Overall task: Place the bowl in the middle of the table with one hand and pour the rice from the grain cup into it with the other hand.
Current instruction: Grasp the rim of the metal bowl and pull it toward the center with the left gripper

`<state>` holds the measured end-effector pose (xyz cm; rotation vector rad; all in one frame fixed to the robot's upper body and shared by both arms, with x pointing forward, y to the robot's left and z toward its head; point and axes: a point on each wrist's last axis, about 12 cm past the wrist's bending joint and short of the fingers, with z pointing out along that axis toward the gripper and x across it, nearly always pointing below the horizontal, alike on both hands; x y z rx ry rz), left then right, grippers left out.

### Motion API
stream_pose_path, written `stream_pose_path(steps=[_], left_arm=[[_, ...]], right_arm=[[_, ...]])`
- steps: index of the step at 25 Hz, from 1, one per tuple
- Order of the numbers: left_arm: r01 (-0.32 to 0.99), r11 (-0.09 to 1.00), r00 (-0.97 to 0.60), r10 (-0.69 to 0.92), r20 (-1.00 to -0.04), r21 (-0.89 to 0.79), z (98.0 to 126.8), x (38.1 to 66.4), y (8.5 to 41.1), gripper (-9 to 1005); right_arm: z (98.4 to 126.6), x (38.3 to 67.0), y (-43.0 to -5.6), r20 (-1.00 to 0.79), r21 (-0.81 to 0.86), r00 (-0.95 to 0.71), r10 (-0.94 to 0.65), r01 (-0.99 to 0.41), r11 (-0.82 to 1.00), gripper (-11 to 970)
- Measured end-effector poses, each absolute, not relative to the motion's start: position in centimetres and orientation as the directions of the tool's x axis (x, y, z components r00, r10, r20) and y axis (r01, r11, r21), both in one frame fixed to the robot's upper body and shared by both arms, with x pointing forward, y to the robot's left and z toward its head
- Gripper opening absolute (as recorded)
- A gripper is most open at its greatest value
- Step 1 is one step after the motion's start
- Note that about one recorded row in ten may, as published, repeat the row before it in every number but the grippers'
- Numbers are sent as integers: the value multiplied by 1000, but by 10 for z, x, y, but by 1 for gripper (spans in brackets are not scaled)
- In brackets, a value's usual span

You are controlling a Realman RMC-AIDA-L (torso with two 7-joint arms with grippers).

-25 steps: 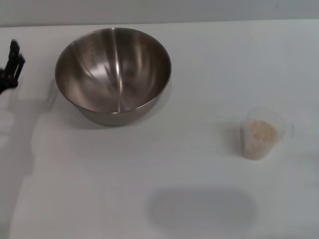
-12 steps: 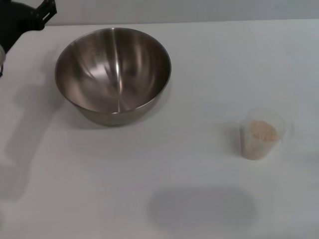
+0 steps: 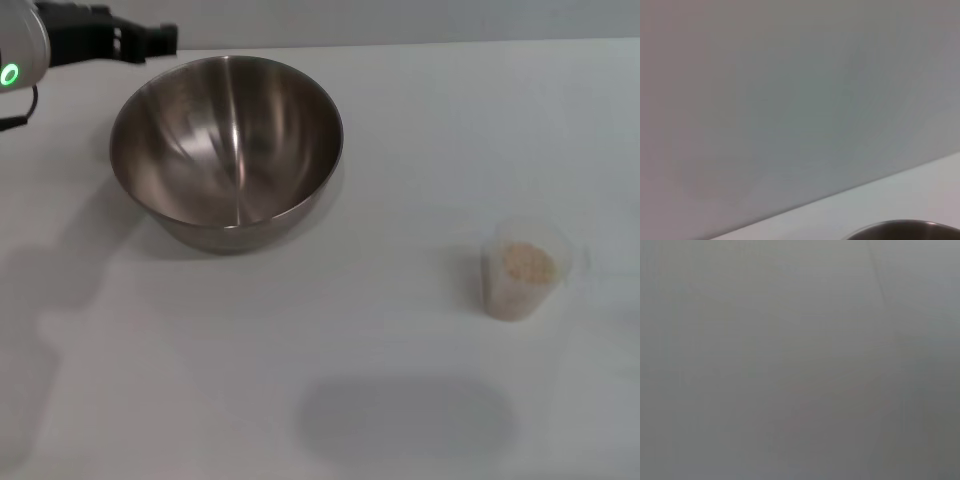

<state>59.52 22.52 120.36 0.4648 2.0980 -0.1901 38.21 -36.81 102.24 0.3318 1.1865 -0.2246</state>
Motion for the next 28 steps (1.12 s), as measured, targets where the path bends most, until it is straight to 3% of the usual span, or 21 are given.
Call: stream_pose_path(steps=[17,28], left_arm=[[383,923,-560,271,-783,46,1150,618,236,792],[374,926,-582,273,-766,46,1135,622,235,791]], right_arm=[[1021,379,-367,-936,132,351,6,336,933,788],[1020,379,-366,-937,130,348,8,328,936,787]])
